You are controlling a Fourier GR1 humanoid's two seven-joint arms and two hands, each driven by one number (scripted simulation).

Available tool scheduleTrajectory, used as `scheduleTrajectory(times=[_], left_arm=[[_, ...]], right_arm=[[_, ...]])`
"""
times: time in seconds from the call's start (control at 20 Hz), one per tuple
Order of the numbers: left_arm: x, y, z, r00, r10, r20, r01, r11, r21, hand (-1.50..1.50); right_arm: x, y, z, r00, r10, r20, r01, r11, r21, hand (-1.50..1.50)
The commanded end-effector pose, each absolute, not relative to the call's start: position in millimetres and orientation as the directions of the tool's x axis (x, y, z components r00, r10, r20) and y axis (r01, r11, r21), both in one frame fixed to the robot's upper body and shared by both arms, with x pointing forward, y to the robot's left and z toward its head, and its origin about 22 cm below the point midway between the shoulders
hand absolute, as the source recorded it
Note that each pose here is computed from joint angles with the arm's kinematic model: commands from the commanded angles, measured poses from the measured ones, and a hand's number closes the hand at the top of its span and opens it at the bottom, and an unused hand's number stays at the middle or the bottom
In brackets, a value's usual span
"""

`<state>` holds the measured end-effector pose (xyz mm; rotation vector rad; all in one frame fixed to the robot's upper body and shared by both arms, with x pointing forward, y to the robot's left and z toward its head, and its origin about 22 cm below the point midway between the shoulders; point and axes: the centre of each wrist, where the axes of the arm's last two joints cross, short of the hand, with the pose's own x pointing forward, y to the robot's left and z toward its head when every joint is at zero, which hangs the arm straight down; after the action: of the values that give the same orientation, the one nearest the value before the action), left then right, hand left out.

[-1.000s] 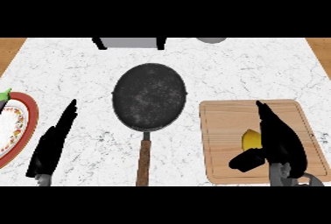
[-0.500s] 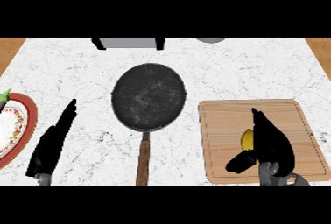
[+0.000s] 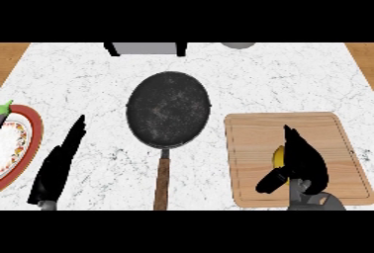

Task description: Pick the lemon from the cutting board and place it in the pan

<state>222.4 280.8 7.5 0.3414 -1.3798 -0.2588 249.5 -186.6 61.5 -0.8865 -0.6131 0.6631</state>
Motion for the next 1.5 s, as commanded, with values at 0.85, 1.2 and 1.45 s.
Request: scheduleTrajectory(times=[0.85,1.2,1.45], left_arm=[[217.9,279.0,-1.5,0.176,-0.376,0.91,-0.021,0.922,0.386,0.0],[231.7,287.0,7.6,0.166,-0.368,0.915,-0.023,0.926,0.377,0.0],[221.7,289.8,10.3,0.169,-0.379,0.91,-0.004,0.923,0.386,0.0]], right_arm=[[267.6,-180.9,25.2,0.709,0.652,0.27,-0.202,0.554,-0.808,1.5],[280.9,-208.9,39.4,0.513,0.833,0.207,-0.381,0.437,-0.815,1.5],[305.6,-248.6,73.1,0.267,0.958,0.101,-0.43,0.212,-0.878,1.5]])
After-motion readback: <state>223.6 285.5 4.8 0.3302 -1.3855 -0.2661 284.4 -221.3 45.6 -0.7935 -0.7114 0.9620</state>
